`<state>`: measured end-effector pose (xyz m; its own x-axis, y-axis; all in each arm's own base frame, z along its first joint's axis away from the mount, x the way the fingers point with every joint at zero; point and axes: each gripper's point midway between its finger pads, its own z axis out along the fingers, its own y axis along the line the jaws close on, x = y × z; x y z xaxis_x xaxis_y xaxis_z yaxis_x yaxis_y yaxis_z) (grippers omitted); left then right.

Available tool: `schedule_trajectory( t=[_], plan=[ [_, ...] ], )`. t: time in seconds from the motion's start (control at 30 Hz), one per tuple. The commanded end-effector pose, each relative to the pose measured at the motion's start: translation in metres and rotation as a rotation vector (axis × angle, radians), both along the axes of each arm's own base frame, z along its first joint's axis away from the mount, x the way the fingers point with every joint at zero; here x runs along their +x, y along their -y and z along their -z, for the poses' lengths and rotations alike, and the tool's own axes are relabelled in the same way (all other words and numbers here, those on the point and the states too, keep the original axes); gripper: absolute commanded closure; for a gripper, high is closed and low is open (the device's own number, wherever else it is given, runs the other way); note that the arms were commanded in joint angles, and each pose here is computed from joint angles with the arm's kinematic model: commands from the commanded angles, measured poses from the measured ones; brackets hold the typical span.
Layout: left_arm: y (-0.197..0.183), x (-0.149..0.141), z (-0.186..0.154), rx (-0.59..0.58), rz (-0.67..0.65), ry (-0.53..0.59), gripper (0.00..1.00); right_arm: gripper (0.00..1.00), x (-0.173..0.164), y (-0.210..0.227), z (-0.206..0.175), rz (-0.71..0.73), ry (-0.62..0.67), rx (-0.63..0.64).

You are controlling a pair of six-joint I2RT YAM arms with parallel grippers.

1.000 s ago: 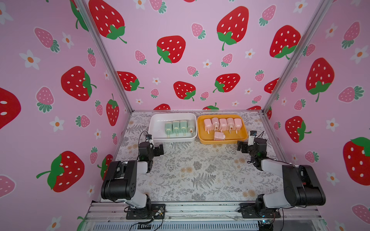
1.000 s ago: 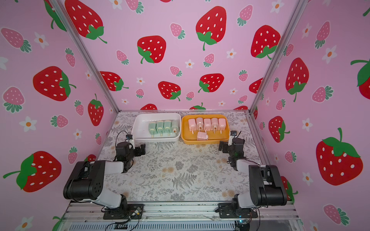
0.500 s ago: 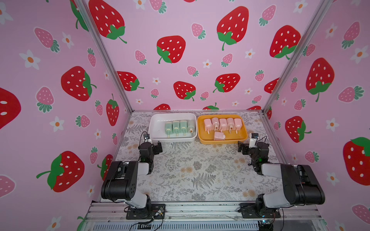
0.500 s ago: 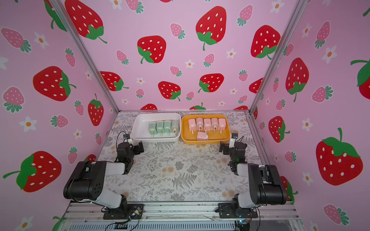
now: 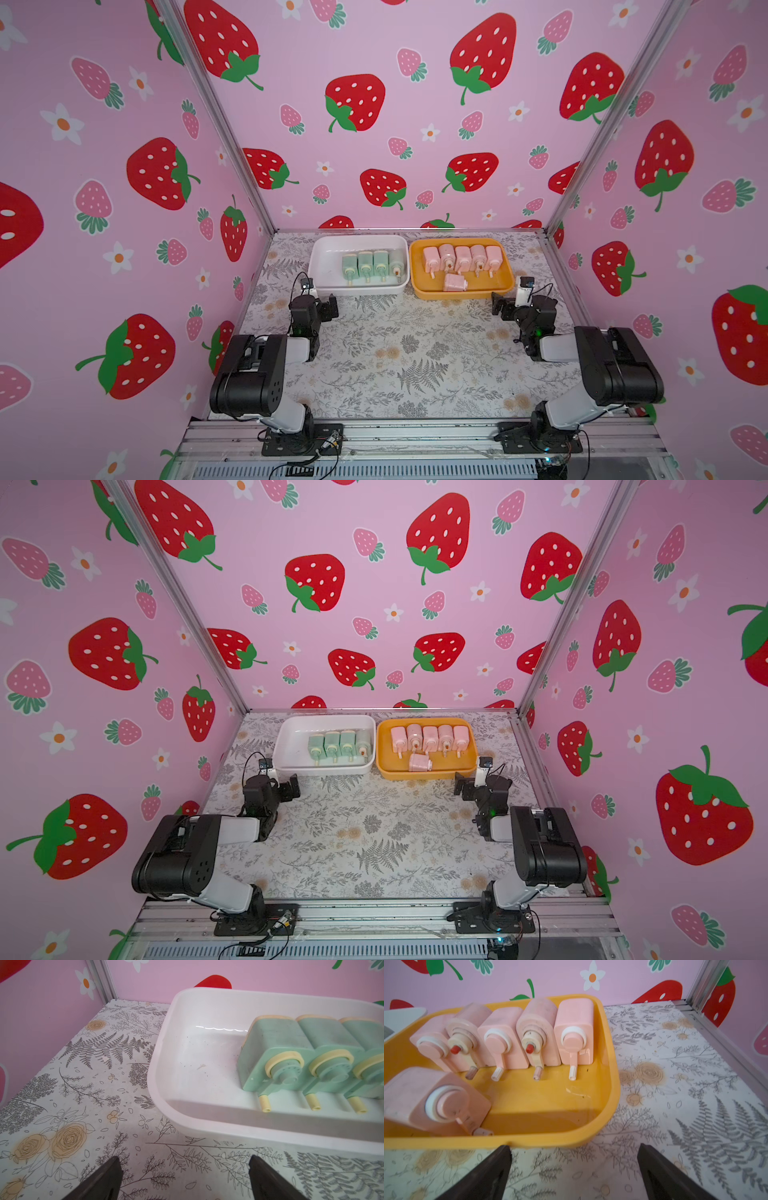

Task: Place the pencil sharpeners by color into the storage box
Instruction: Reset both arms

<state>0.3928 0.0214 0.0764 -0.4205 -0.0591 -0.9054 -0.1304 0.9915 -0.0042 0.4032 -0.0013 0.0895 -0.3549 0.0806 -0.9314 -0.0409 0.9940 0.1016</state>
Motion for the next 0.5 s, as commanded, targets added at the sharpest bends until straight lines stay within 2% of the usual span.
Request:
schedule_trajectory(
  t=[0.0,0.47],
  plan=[
    [-0.0021,0.0092,-0.0097,0.007,-0.019,0.018,0.00,0.00,0.0028,0.0143,0.0075,0.092,-0.055,-0.002],
    [-0.0025,0.0085,-0.0104,0.010,-0.023,0.021,0.01,0.00,0.0023,0.0140,0.0071,0.100,-0.053,-0.010]
  ],
)
